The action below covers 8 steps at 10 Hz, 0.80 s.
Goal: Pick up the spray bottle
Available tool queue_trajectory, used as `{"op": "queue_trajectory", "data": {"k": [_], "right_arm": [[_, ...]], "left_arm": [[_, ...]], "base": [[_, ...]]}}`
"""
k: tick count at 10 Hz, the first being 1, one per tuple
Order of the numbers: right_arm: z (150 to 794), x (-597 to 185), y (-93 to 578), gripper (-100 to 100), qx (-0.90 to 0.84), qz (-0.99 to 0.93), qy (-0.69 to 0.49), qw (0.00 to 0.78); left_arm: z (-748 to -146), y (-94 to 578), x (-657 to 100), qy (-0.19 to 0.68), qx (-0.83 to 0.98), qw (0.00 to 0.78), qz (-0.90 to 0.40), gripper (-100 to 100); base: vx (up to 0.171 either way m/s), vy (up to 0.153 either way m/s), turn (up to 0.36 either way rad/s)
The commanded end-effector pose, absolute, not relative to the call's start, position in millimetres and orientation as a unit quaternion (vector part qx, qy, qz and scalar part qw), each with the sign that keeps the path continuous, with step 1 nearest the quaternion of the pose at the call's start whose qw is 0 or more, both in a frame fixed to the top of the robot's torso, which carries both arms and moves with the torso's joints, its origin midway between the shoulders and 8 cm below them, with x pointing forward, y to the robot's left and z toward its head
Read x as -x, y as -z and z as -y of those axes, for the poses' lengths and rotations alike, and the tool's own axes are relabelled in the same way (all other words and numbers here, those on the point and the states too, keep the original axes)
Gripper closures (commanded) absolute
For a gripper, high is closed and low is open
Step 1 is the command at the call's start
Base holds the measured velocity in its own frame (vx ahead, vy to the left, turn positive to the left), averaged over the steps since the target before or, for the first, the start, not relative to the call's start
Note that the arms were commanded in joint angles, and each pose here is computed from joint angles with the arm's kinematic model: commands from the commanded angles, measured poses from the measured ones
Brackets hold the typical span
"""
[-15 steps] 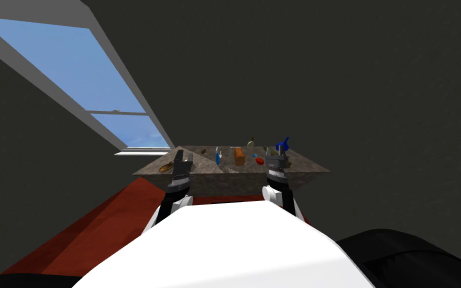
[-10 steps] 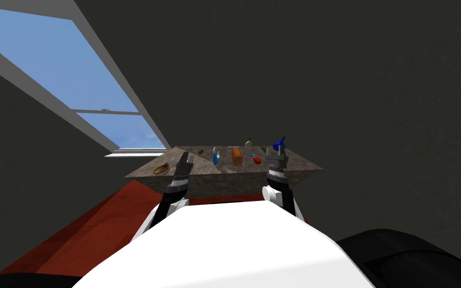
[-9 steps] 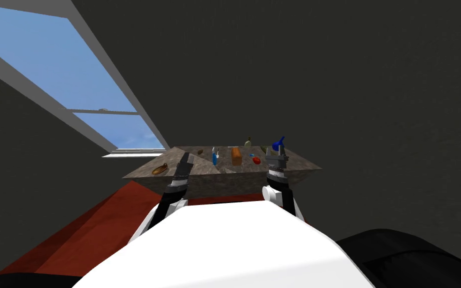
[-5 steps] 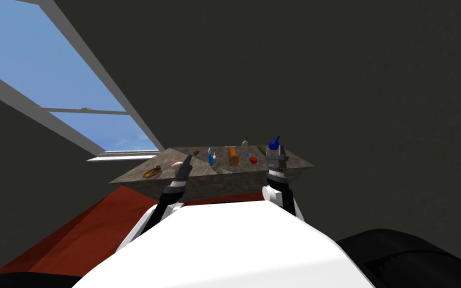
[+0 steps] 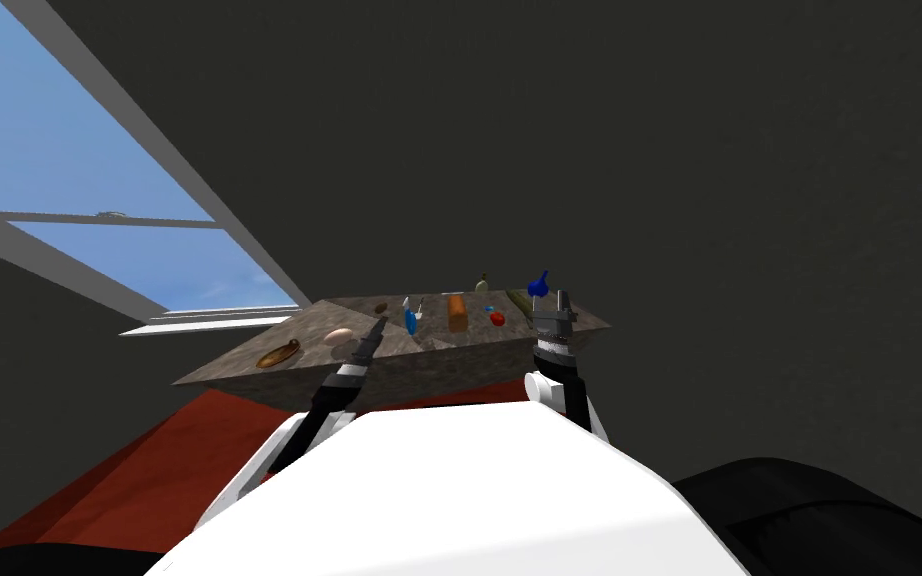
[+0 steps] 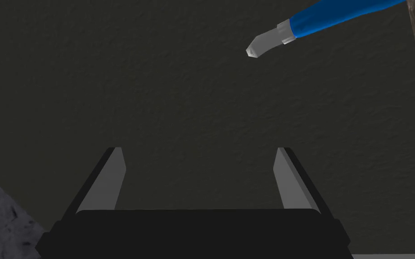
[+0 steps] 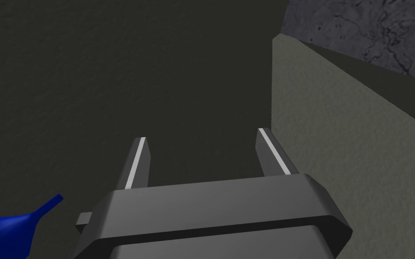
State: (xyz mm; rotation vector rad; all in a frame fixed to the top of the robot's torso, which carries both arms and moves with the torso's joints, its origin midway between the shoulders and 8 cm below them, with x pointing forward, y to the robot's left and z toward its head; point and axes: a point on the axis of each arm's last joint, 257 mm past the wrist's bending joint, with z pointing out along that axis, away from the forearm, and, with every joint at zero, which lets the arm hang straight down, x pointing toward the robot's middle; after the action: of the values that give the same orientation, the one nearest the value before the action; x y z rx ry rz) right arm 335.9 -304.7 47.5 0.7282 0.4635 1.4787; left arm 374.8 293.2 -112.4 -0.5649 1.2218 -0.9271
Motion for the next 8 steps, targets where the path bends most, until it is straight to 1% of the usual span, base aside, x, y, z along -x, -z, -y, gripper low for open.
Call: {"op": "queue_trajectory", "data": {"k": [1,5,6,8], "right_arm": [[304.7,-335.9,-47.5,0,-0.321,-0.204,-0.652,0.655],[304.7,-335.9,-47.5,0,-0.321,-0.204,-0.652,0.655],[304.7,-335.9,-47.5,0,-0.321,-0.204,-0.652,0.655],[304.7,-335.9,-47.5,0,-0.321,-0.205,-0.652,0.655]], "left_arm": [[-305.5,128.9,-377.0,0.385,0.250,0.678,-0.575,-100],[-339.0,168.4,-377.6,0.307,0.237,0.660,-0.643,-100],[-339.0,168.4,-377.6,0.307,0.237,0.660,-0.643,-100],[-360.4,187.1,-376.2,0.263,0.229,0.649,-0.675,-100]], "base": [[0.018,-0.077,-0.126],[0.017,-0.085,-0.105],[0.014,-0.045,-0.035],[0.015,-0.058,-0.108]]}}
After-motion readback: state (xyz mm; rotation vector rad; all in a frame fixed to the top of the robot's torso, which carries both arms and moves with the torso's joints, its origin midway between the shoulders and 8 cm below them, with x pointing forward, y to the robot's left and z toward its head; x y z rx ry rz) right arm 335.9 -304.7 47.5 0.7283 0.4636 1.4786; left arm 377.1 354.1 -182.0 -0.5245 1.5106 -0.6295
